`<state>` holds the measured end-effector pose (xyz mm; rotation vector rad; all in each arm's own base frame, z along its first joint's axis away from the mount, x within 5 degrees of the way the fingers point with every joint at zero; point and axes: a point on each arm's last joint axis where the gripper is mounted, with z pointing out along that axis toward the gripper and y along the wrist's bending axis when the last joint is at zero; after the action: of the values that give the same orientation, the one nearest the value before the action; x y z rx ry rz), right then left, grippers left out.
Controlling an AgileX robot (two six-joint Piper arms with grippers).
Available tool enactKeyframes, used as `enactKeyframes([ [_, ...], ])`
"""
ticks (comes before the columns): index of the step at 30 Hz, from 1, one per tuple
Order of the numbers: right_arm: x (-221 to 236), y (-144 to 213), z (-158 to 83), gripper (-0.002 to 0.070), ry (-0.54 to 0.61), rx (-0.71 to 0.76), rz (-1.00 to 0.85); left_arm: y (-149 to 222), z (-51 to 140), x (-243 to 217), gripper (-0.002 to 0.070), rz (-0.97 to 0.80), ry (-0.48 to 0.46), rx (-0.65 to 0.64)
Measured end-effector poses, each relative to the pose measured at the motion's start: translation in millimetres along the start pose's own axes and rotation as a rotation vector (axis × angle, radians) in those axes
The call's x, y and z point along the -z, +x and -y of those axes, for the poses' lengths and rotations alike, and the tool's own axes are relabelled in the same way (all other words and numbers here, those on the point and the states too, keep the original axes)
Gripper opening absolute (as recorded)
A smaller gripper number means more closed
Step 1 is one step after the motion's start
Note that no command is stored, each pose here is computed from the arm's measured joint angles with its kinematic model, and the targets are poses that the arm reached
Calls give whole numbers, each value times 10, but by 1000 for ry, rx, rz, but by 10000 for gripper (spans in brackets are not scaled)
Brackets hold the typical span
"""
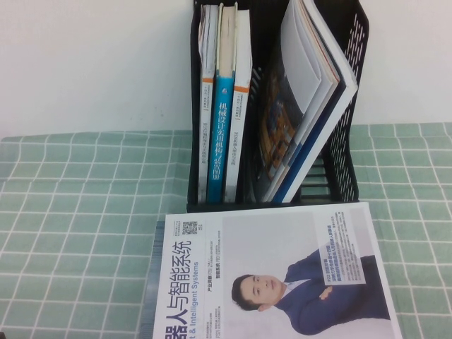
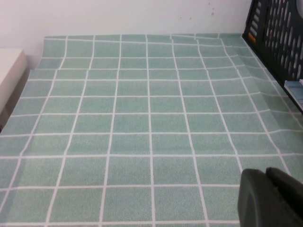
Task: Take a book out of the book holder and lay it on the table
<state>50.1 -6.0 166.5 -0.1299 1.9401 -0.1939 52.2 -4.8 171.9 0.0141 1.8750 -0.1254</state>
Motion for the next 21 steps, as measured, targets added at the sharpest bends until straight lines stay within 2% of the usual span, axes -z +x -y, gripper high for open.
enactKeyframes([
  [21,0,0,-4,-2,-4,-28,0,0,0,0,-2,0,0,0],
])
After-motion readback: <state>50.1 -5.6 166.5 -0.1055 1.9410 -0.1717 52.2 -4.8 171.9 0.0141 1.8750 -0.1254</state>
